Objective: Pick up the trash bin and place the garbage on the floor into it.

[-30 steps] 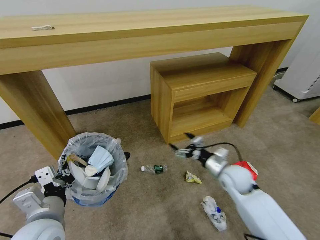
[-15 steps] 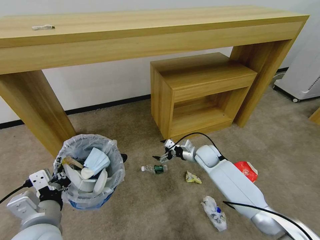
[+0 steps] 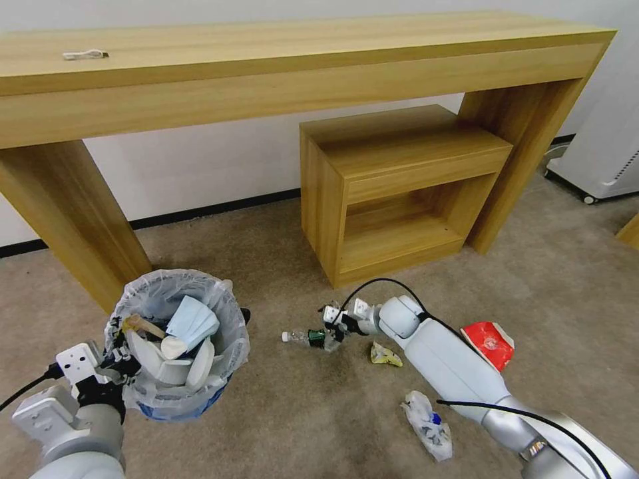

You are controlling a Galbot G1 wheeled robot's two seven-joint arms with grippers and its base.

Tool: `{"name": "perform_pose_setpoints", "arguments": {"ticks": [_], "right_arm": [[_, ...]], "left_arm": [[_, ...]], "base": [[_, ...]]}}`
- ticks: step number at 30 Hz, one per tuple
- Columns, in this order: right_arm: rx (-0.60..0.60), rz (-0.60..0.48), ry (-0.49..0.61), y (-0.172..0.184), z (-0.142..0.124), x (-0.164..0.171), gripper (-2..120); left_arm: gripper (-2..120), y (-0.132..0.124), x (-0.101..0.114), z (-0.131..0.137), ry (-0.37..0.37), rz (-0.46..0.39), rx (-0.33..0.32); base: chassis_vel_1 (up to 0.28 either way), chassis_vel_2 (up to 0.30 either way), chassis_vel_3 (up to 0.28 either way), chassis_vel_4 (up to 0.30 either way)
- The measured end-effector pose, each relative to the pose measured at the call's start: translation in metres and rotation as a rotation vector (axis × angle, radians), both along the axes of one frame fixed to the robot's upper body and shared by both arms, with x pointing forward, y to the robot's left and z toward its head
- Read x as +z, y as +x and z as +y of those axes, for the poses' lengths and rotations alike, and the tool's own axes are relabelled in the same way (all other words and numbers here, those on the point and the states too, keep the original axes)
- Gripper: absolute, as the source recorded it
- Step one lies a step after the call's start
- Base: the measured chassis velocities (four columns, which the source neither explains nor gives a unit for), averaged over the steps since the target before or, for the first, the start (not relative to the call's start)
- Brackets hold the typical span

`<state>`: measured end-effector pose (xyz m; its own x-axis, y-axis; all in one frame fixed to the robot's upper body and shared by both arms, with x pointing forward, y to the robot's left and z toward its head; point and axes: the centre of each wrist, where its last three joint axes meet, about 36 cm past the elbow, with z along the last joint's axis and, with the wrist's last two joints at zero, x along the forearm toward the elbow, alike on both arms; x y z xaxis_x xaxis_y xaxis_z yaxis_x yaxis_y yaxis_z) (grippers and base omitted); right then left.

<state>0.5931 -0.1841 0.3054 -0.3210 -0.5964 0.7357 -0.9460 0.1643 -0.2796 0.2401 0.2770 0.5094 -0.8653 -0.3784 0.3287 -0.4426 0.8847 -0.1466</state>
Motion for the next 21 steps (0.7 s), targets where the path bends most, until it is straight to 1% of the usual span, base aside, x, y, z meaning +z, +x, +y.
{"name": "perform_pose_setpoints", "arguments": {"ticks": [6, 8, 17, 19, 21], "right_arm": [[-0.026, 0.001, -0.008, 0.003, 0.000, -0.012, 100], [-0.049, 0.013, 0.000, 0.005, 0.004, -0.021, 100], [-0.063, 0.036, -0.026, 0.004, 0.014, -0.041, 100], [-0.069, 0.035, -0.027, 0.004, 0.015, -0.043, 99], [-0.081, 0.026, -0.036, 0.003, 0.017, -0.046, 94]], "left_arm": [[1, 0.002, -0.002, -0.001, -0.006, -0.001, -0.001], [1, 0.002, -0.002, -0.001, -0.006, -0.002, -0.002], [1, 0.005, -0.005, 0.002, -0.005, -0.001, 0.002], [1, 0.005, -0.006, 0.002, -0.005, -0.001, 0.003], [1, 0.006, -0.006, 0.002, -0.007, -0.001, 0.003]], "base": [[0.000, 0.000, 0.000, 0.000], [0.000, 0.000, 0.000, 0.000], [0.000, 0.000, 0.000, 0.000], [0.000, 0.000, 0.000, 0.000], [0.000, 0.000, 0.000, 0.000]]}}
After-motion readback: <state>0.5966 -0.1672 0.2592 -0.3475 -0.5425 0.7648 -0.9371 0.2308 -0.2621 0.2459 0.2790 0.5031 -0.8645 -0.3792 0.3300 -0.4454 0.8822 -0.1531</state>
